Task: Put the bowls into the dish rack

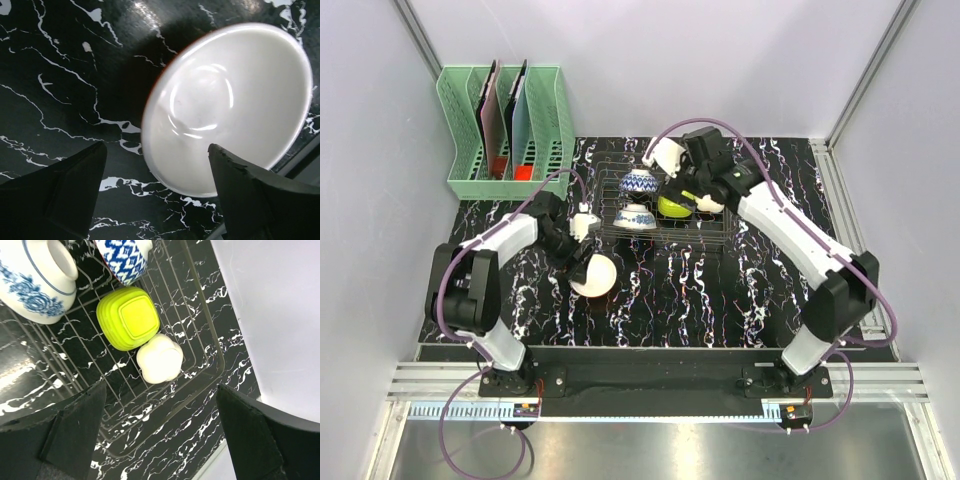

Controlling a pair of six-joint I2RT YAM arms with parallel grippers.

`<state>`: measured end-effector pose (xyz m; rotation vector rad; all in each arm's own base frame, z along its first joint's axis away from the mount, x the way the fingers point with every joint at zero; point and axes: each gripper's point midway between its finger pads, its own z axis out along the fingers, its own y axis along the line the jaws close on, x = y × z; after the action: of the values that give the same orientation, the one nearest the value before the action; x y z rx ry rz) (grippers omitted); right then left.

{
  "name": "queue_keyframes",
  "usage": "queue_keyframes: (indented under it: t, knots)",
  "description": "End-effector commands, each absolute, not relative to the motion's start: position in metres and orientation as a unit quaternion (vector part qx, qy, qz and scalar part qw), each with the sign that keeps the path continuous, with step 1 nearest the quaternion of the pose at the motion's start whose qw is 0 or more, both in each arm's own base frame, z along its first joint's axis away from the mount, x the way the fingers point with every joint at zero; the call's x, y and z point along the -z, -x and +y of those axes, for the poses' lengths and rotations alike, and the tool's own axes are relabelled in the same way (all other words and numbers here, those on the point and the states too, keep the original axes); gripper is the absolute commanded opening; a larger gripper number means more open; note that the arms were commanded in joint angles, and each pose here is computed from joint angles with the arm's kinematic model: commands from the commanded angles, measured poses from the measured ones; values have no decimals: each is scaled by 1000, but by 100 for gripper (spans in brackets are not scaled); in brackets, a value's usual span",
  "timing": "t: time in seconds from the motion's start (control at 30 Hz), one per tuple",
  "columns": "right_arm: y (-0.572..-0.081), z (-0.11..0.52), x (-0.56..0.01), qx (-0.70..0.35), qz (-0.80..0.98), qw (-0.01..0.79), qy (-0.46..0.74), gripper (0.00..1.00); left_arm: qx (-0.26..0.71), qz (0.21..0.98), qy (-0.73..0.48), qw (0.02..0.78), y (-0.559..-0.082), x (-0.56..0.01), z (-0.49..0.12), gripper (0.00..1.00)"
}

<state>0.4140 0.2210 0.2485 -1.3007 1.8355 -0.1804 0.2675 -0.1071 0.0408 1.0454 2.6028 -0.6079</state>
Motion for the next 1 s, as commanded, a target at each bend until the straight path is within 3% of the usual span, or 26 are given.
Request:
queue_keyframes:
  t: [0.0,0.03,0.07,0.17,0.37,0.4,0.53,0.73,0.97]
  knots:
    - [-392,225,-290,30,727,478,492,97,184,902,-352,170,-297,-44,-105,74]
    - [-389,225,-290,27,728,478,490,97,183,903,-351,169,-298,-44,-104,69]
    - [-387,224,-292,25,728,481,489,97,182,902,-352,170,-298,-44,-105,55]
    - [-384,221,-293,23,731,483,481,97,183,902,-351,171,-299,-45,-105,33]
    - [-376,221,-289,4,745,484,459,96,191,900,-357,164,-291,-43,-105,8]
    - [-376,221,-288,-1,749,483,453,96,194,899,-358,162,-288,-43,-106,0]
    - [-366,226,-281,-41,770,476,423,97,224,887,-371,160,-278,-50,-114,0]
    - [-325,263,-270,-198,773,433,420,98,289,838,-407,219,-266,-103,-140,0]
    - [-272,310,-257,-394,756,310,421,98,337,757,-469,305,-258,-181,-182,0]
